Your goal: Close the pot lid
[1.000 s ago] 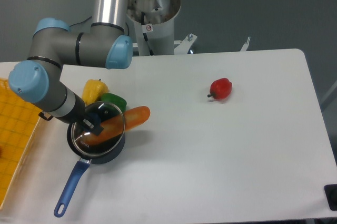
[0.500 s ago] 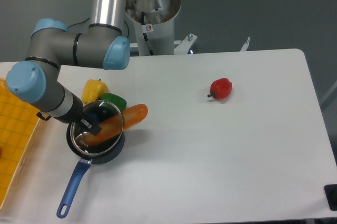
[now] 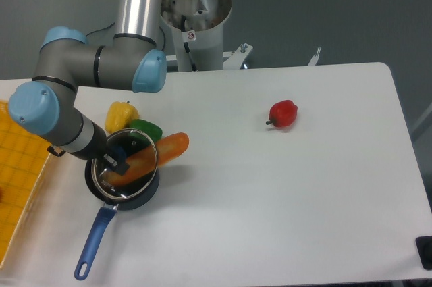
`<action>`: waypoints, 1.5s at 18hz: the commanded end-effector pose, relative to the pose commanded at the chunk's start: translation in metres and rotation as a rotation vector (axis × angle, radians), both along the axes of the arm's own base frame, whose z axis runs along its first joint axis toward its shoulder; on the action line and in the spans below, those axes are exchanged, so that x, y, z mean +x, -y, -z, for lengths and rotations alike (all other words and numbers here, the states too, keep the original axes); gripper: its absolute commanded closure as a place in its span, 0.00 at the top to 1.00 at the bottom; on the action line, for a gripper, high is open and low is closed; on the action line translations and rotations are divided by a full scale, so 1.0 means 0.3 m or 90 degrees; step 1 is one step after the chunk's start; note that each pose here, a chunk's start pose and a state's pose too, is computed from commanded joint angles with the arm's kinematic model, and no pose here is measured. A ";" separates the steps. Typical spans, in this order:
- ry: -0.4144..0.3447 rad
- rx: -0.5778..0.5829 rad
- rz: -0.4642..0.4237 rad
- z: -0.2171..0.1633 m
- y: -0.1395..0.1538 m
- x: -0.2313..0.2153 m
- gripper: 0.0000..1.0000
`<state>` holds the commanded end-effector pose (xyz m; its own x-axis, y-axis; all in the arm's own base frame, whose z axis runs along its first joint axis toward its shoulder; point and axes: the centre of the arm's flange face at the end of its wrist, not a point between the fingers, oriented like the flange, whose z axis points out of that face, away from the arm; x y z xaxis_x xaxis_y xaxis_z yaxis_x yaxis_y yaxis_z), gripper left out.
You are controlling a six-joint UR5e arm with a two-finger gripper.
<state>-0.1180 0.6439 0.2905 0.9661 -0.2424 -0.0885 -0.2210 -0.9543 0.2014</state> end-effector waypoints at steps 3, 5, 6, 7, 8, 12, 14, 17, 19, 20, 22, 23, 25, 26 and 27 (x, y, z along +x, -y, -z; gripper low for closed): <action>-0.003 0.009 0.001 0.002 -0.010 0.000 0.57; -0.006 0.019 0.004 0.004 -0.021 0.007 0.58; -0.008 0.023 0.004 0.000 -0.024 0.006 0.61; -0.007 0.022 0.004 0.005 -0.024 0.006 0.61; -0.007 0.022 0.004 0.005 -0.024 0.006 0.61; -0.009 0.020 0.013 0.005 -0.024 0.004 0.98; -0.008 0.017 0.013 0.010 -0.016 0.006 0.99; -0.007 0.011 0.014 0.020 -0.011 0.011 0.99; -0.007 0.014 0.015 0.014 -0.012 0.012 0.99; -0.005 0.017 0.014 0.008 -0.011 0.013 1.00; -0.004 0.025 0.016 -0.028 -0.004 0.015 1.00; -0.004 0.030 0.016 -0.048 0.002 0.011 1.00; 0.009 0.049 0.018 -0.095 0.013 0.004 1.00; 0.018 0.059 0.020 -0.117 0.018 -0.002 1.00; 0.020 0.066 0.020 -0.137 0.025 -0.014 1.00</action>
